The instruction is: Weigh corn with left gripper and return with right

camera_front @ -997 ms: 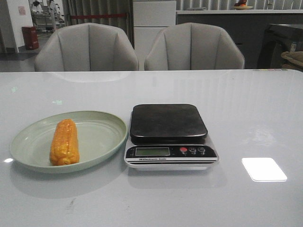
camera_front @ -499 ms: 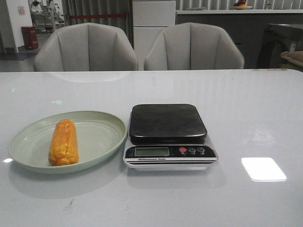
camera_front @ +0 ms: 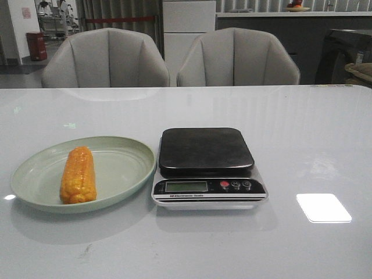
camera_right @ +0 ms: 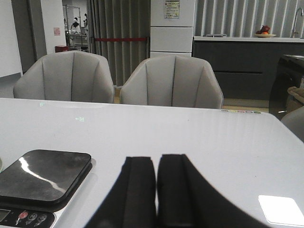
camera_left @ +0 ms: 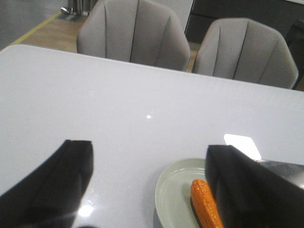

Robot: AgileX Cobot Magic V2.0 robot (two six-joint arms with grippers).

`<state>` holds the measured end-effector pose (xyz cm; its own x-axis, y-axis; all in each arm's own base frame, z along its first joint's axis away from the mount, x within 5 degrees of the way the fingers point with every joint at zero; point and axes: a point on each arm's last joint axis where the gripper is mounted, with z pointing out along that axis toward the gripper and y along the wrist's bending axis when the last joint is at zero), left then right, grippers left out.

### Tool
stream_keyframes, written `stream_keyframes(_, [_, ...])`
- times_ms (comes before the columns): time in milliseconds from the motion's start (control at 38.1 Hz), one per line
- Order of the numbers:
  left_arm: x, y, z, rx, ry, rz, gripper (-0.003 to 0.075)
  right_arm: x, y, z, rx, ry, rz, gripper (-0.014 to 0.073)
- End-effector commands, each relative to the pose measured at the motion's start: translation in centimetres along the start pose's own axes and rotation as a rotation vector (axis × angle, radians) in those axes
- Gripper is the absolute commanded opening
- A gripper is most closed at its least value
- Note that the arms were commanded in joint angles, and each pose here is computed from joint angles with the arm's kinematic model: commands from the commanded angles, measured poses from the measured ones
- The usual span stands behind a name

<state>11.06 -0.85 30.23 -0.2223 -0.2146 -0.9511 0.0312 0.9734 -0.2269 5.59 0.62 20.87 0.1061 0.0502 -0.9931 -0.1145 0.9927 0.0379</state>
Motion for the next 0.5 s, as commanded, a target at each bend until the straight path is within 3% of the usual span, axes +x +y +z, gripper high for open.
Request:
stream_keyframes(0, [-1.6,-0.3,1.0,0.002,-0.005,-0.027,0.0636,-0.5,0.0,-0.2,0.002,-0.091,-0.018,0.0186])
stream_keyframes(236, [-2.2,-1.1,4.8,-0.005,0.276,-0.067,0.0629,-0.5,0.0,-0.2,0.002,-0.091,-0.018,0.0186])
stream_keyframes(472, [-1.0,-5.0,9.7,0.126,0.469,-0.041,0.0616,-0.5,0.0,-0.2,0.002,-0.092,-0.018,0.0186])
